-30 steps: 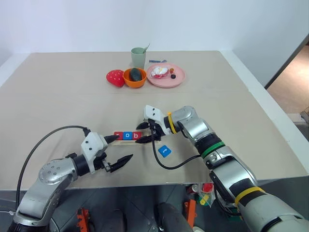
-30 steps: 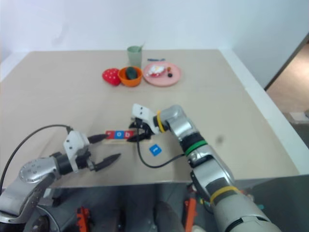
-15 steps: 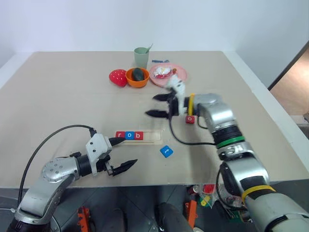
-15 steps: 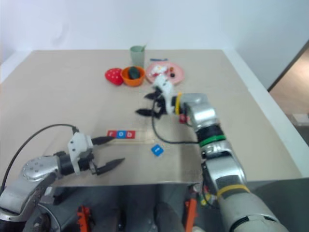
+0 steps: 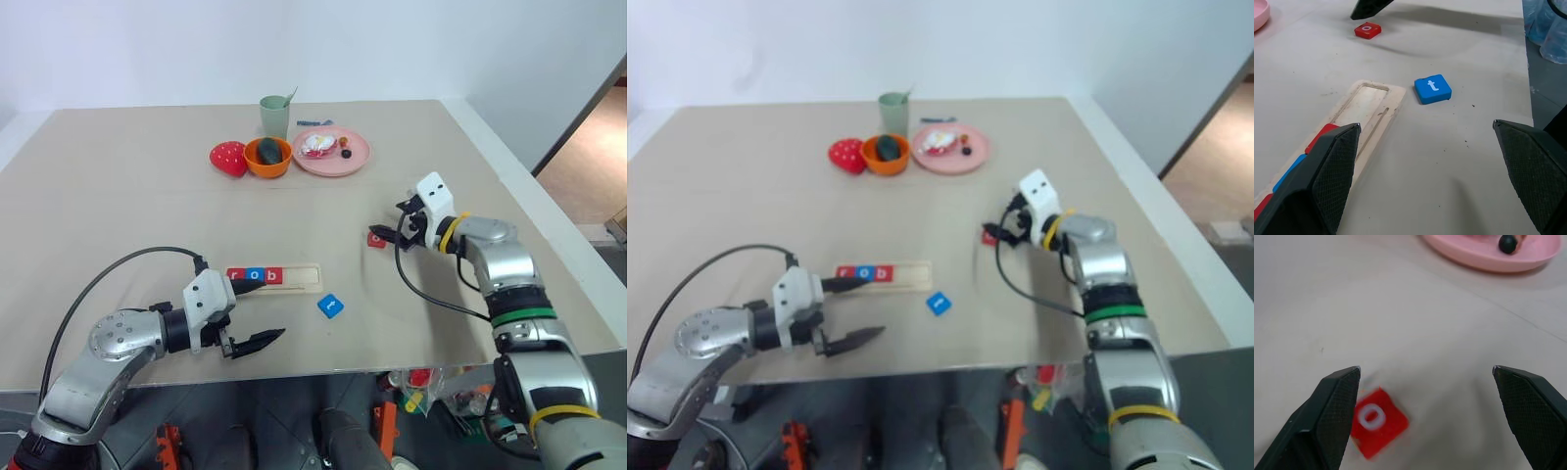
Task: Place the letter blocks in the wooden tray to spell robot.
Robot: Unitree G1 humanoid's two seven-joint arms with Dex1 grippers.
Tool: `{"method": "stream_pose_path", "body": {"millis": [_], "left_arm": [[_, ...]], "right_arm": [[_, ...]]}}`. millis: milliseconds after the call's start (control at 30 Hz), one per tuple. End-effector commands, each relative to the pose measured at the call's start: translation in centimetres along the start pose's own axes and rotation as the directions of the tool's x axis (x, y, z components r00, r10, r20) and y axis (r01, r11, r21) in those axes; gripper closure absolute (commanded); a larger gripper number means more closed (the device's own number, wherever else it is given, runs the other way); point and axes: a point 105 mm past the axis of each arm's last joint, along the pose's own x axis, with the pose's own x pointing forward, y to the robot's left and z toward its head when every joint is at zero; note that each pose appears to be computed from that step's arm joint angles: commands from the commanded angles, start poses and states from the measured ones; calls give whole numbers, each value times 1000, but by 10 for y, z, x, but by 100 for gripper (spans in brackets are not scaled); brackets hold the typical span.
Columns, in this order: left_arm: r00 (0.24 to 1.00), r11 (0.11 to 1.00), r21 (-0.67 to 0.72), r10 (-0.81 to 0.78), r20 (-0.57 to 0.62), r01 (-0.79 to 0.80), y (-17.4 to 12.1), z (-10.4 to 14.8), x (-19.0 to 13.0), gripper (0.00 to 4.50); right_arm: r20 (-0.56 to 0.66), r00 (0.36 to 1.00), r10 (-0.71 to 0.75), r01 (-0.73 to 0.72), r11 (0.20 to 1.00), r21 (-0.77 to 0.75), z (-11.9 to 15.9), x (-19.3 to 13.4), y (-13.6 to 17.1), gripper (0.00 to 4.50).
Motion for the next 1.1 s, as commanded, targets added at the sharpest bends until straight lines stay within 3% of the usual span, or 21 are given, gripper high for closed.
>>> {"method": "stream_pose_path", "body": {"millis": [33, 200, 333, 433, 667, 967, 1100], "left_arm": [[1000, 999, 35, -2, 18, 1, -2, 7, 0, 0], [1000, 999, 45, 6, 14, -7, 0, 8, 1, 0], [996, 999, 27, 31, 81, -33, 1, 19, 5, 0], [990, 999, -3, 53, 127, -53, 0, 25, 9, 0], [993, 999, 11, 38, 108, -40, -4, 20, 12, 0], [994, 999, 17, 38, 99, -40, -5, 19, 13, 0], [995, 999, 19, 37, 94, -39, -6, 18, 13, 0]], "right_arm": [[90, 989, -113, 109, 993, 49, 22, -6, 3, 3], [71, 950, -304, 293, 947, 135, 11, -9, 9, 3], [29, 914, -406, 397, 905, 156, -1, -13, 8, 3], [-2, 912, -409, 403, 896, 187, -9, -12, 19, 3], [-41, 917, -397, 395, 888, 237, -14, -8, 42, 3], [-120, 894, -431, 447, 850, 279, -36, -7, 39, 3], [-135, 890, -436, 456, 836, 305, -41, -5, 39, 103]]}}
